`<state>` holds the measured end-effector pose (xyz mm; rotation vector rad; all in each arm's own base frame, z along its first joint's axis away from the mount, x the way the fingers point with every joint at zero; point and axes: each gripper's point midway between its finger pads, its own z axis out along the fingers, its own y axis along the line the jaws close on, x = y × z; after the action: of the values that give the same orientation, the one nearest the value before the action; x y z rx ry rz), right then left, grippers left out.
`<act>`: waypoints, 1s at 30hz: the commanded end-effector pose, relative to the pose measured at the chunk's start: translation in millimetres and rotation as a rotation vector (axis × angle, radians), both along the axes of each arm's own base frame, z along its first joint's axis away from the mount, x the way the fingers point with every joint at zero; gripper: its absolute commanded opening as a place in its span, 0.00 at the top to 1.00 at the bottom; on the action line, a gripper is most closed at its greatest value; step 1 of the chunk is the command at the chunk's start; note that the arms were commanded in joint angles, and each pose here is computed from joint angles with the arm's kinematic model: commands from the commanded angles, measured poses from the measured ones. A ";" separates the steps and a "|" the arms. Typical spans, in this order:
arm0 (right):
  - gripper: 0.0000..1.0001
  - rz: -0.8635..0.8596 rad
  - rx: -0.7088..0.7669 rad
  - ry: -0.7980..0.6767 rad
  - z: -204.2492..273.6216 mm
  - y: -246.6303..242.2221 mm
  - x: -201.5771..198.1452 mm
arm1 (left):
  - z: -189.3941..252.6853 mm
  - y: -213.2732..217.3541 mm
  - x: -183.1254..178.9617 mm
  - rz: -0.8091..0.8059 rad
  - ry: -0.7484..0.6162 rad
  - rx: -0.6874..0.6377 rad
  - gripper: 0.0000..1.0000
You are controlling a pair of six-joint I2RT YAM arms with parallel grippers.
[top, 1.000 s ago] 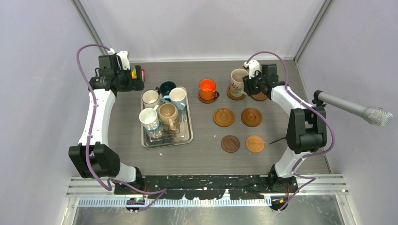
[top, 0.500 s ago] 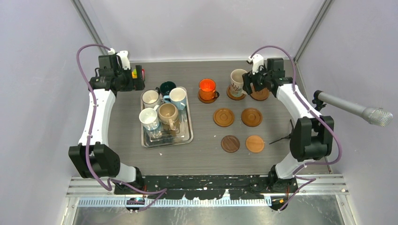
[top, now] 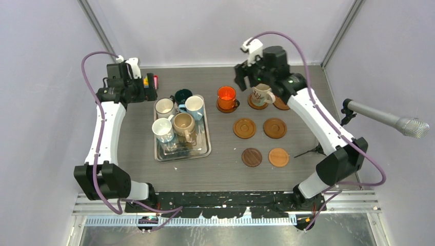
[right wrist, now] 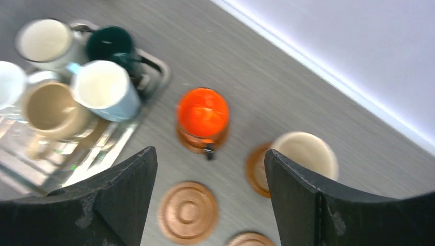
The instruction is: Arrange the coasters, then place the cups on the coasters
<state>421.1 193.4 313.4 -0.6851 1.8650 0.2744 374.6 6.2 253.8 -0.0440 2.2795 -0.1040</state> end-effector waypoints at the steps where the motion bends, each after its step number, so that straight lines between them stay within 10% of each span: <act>1: 0.19 -0.019 0.081 0.196 -25.3 61.9 -25.2 | 18.9 8.3 -2.3 0.068 -0.075 0.002 0.00; 14: 0.22 0.156 0.017 0.492 -131.7 224.3 -127.3 | 35.6 36.5 -18.5 0.183 -0.111 0.088 0.00; 30: 0.28 0.041 -0.057 0.515 -199.1 266.0 -113.1 | 22.4 33.5 -24.6 0.186 -0.076 0.061 0.00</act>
<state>291.8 449.2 105.9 -0.8211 2.3958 0.4867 353.5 36.9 266.3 -0.1911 2.2309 0.0571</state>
